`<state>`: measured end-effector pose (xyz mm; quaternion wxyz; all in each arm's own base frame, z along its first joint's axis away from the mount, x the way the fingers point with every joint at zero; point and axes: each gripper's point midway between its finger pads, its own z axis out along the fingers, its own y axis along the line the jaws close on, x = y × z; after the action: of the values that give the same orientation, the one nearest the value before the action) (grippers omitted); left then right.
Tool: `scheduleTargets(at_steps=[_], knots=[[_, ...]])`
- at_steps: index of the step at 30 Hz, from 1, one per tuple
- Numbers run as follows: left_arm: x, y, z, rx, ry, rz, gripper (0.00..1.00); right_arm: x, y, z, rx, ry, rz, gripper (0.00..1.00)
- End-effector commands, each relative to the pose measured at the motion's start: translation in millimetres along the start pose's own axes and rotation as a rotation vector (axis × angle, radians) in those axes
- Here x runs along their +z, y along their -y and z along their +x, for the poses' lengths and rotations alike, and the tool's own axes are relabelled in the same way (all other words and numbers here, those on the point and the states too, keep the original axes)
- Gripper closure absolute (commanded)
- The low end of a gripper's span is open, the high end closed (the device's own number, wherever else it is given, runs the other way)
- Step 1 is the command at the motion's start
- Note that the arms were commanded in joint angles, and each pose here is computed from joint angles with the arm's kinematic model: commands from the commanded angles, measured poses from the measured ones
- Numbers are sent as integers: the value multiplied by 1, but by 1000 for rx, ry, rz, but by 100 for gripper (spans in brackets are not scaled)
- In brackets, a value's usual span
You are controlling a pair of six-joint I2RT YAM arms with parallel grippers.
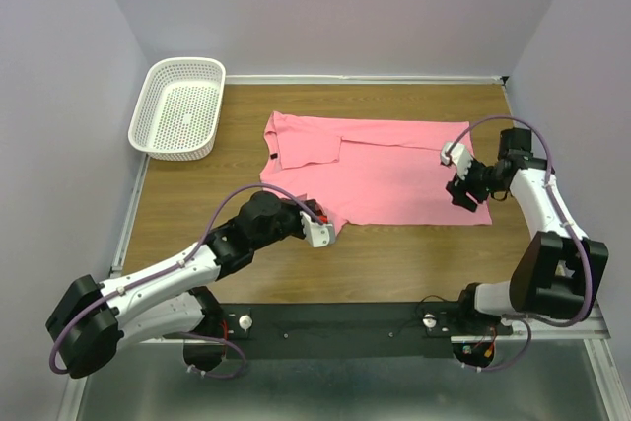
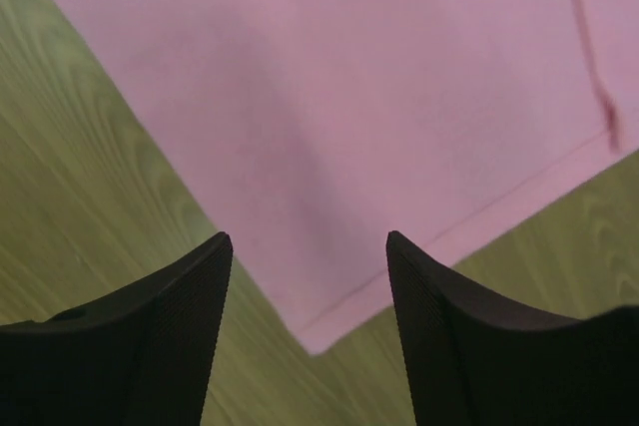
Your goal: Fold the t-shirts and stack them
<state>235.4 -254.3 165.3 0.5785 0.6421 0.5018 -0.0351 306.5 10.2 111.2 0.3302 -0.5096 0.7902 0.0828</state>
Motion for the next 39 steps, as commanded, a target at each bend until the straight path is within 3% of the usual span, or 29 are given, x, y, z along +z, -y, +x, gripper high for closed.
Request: scheduleTargets(at_steps=[1, 9, 16, 20, 24, 30, 39], knots=[[-1, 3, -12, -34, 35, 37, 100, -15, -21, 77, -78, -240, -93, 34], [-5, 3, -10, -56, 23, 23, 100, -17, -12, 116, -63, -330, -133, 50], [-6, 0, -4, -59, 6, 9, 100, -7, -23, 141, -161, -372, -240, 49], [-5, -1, 0, -66, -8, 7, 100, -5, -17, 136, -249, -318, -242, 48], [-1, 2, 1, -78, -6, 26, 100, -7, -6, 139, -274, -299, -237, 54], [-1, 0, 4, -91, -11, 31, 100, -22, 10, 145, -386, -330, -209, 49], [-7, -8, 0, -95, 26, 5, 100, -18, 0, 153, -400, -337, -261, 49]])
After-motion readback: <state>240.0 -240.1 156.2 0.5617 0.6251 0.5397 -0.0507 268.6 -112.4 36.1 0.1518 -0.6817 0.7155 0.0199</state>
